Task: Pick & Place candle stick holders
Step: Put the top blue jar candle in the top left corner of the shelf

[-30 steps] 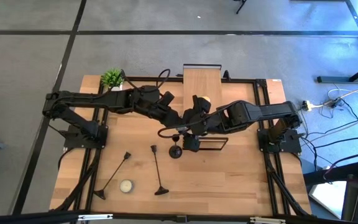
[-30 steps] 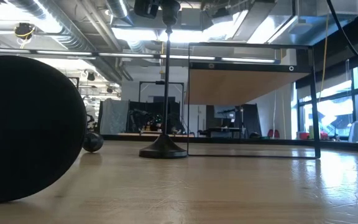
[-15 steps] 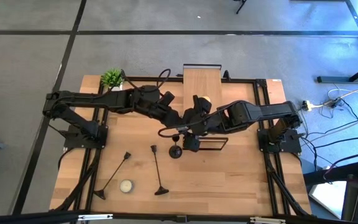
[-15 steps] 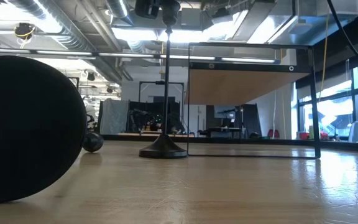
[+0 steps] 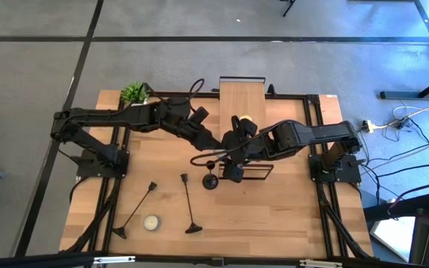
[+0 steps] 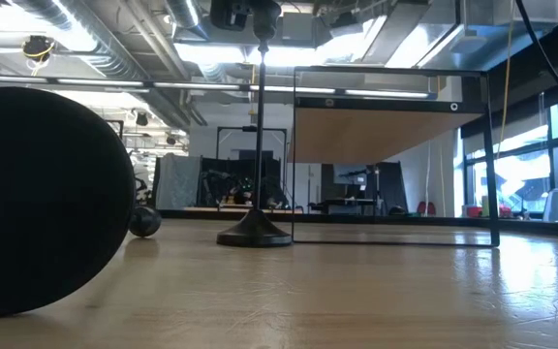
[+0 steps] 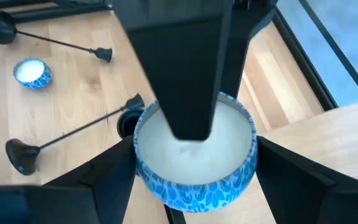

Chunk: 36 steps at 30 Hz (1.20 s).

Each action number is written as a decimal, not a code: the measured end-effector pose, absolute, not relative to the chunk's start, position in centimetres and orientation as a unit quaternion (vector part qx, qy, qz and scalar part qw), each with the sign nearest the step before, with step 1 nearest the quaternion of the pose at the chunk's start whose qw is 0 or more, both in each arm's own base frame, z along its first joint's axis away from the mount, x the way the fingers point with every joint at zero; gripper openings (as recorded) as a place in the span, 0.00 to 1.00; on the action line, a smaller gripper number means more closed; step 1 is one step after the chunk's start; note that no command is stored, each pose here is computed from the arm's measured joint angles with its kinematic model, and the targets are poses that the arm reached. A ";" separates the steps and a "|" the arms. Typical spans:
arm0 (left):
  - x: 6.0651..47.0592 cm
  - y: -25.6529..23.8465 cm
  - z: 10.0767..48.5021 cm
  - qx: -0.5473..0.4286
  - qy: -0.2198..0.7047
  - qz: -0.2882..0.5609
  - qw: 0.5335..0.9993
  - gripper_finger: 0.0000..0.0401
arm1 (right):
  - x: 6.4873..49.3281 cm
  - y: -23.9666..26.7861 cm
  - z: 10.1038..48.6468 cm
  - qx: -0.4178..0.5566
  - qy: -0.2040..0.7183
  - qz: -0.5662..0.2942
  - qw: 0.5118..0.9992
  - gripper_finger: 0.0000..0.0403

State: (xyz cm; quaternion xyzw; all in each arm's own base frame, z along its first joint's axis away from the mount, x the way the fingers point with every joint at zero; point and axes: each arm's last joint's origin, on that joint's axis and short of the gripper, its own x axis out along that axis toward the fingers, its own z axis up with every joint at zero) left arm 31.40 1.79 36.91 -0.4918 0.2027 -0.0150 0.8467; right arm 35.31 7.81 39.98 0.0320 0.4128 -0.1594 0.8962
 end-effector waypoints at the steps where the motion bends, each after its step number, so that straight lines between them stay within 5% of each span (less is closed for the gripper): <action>1: 31.4 1.9 37.0 -0.491 0.200 -0.015 0.848 0.82 | 35.3 7.8 40.0 0.032 0.415 -0.158 0.896 0.72; 20: 28.1 4.7 39.4 -0.468 0.153 0.012 0.870 0.83 | 34.5 7.5 42.3 0.079 0.381 -0.176 0.904 0.72; 36: 25.8 3.9 40.9 -0.431 0.126 0.044 0.893 0.83 | 28.4 7.5 47.5 0.079 0.283 -0.229 0.928 0.72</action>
